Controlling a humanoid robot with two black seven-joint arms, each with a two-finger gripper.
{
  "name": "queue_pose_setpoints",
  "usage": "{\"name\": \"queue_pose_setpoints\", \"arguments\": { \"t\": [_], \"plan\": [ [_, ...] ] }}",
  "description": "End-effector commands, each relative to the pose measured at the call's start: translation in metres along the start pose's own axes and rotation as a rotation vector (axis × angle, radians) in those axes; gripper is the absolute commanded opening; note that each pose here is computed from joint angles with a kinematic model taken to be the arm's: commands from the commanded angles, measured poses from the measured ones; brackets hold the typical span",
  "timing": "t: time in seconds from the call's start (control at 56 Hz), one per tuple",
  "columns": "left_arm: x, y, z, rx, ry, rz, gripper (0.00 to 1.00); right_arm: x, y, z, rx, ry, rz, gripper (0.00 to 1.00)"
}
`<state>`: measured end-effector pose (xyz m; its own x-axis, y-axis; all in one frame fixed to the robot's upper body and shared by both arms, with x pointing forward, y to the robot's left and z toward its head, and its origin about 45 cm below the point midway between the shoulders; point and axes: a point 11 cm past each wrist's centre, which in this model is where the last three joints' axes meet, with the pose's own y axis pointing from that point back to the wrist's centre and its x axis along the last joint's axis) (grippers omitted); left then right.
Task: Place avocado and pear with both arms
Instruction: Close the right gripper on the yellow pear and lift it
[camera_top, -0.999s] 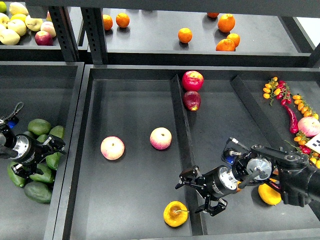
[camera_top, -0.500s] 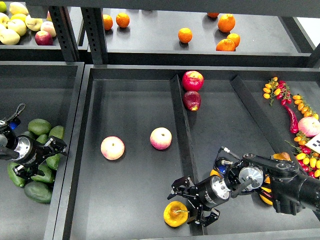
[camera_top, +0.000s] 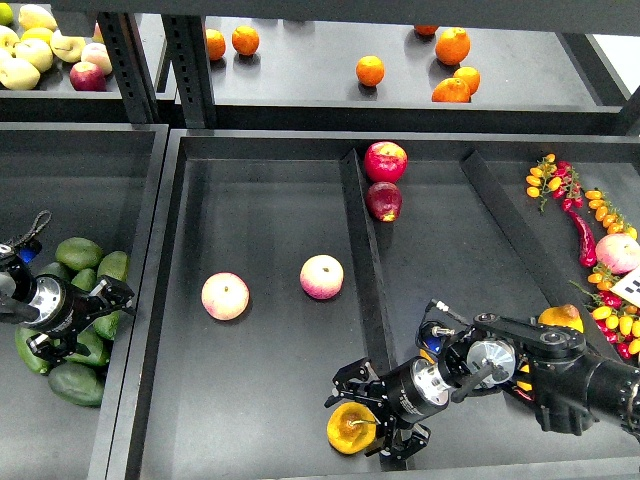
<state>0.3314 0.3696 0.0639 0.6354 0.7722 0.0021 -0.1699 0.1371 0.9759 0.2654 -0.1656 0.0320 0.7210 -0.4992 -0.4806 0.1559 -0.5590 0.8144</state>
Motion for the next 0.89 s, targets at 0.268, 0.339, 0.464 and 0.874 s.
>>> {"name": "queue_pose_setpoints", "arguments": {
  "t": [0.268, 0.339, 0.464, 0.874],
  "plan": [
    [-0.0001, 0.0004, 0.002, -0.008, 0.004, -0.001, 0.99, 0.0018, -0.0009, 0.008, -0.008, -0.014, 0.002, 0.89],
    [0.0, 0.0006, 0.0023, -0.009, 0.005, -0.001, 1.0, 0.0031, 0.0006, 0.0087, -0.009, -0.015, 0.005, 0.87],
    [-0.0006, 0.0002, 0.0027, -0.009, 0.004, -0.002, 0.99, 0.0047, 0.0022, 0.0083, -0.013, -0.011, 0.011, 0.81],
    [-0.002, -0.0014, 0.0031, -0.009, 0.004, -0.005, 0.99, 0.0073, 0.0033, 0.0123, -0.015, -0.021, 0.017, 0.74]
  ]
}}
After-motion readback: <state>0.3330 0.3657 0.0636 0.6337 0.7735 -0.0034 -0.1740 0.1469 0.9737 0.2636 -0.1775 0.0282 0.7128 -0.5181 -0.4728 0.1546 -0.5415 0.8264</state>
